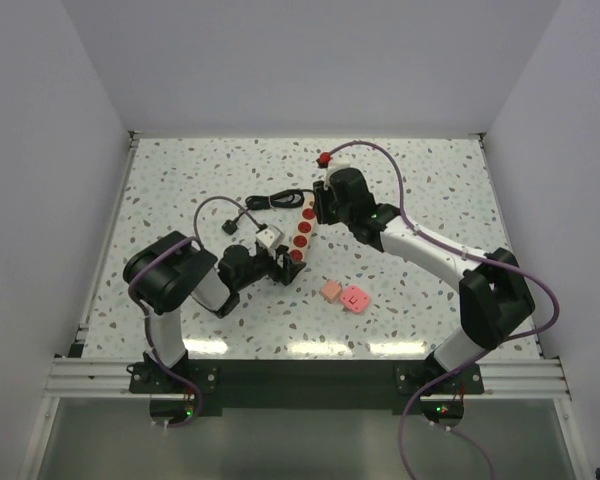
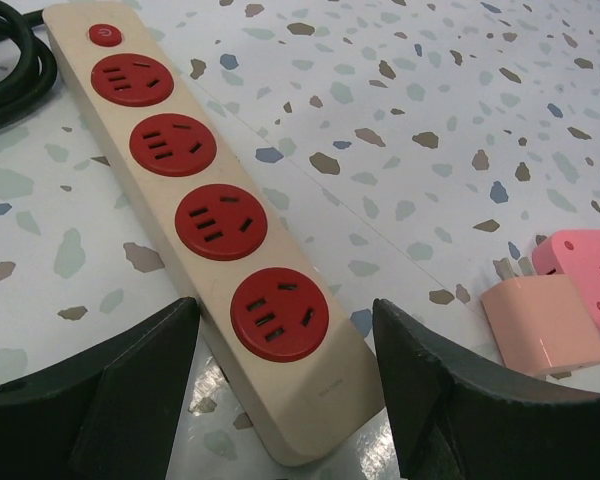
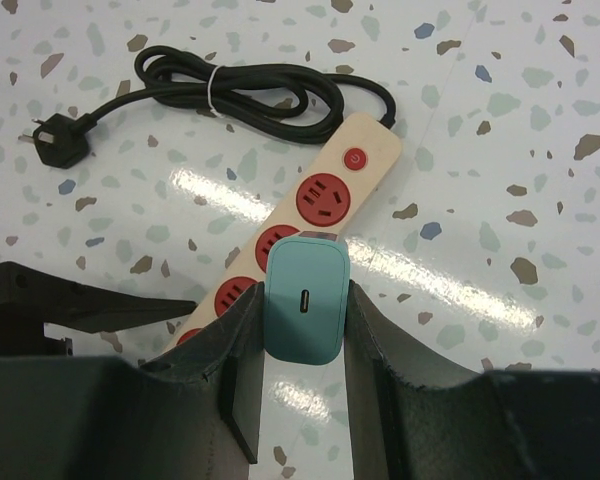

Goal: Insert the plug

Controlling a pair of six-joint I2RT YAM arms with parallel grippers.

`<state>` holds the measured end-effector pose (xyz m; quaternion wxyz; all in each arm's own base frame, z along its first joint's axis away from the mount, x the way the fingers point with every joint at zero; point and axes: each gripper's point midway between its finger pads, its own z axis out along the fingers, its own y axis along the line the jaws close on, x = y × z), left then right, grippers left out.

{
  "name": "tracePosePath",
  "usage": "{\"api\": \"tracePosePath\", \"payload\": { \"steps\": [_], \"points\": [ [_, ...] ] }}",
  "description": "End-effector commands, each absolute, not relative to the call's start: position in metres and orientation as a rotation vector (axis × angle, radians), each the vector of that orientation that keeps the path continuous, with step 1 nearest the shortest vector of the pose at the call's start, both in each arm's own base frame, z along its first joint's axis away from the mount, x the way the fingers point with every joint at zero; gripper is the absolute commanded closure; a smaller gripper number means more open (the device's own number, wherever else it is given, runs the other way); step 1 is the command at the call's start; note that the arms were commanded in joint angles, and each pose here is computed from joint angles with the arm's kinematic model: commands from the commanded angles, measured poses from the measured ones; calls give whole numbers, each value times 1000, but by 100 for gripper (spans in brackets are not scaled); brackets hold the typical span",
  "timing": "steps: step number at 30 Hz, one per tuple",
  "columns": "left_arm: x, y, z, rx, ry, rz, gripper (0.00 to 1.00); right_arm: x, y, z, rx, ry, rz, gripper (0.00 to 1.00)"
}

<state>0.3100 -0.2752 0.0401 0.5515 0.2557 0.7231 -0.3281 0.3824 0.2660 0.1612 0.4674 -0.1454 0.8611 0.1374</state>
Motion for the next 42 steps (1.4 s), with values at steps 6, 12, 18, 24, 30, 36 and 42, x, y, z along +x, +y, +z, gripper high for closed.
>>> {"api": "tracePosePath", "payload": {
  "steps": [6,12,18,24,30,36,42],
  "points": [
    [305,-279,80,515,1551,-846,25,391,266,168,-323,2087,351,100],
    [303,-276,91,458,1539,-870,25,393,269,161,-317,2104,363,100],
    [289,-293,90,481,1520,-1010,24,393,265,160,-304,2105,343,100],
    [278,-320,96,497,1490,-1117,25,394,260,160,-272,2113,328,100],
    [265,-343,97,530,1481,-1181,25,396,262,150,-240,2138,337,100],
    [254,-350,104,535,1456,-1215,24,401,262,133,-201,2165,341,100],
    [267,-328,102,515,1521,-1048,23,406,262,118,-177,2186,345,100]
  ]
}}
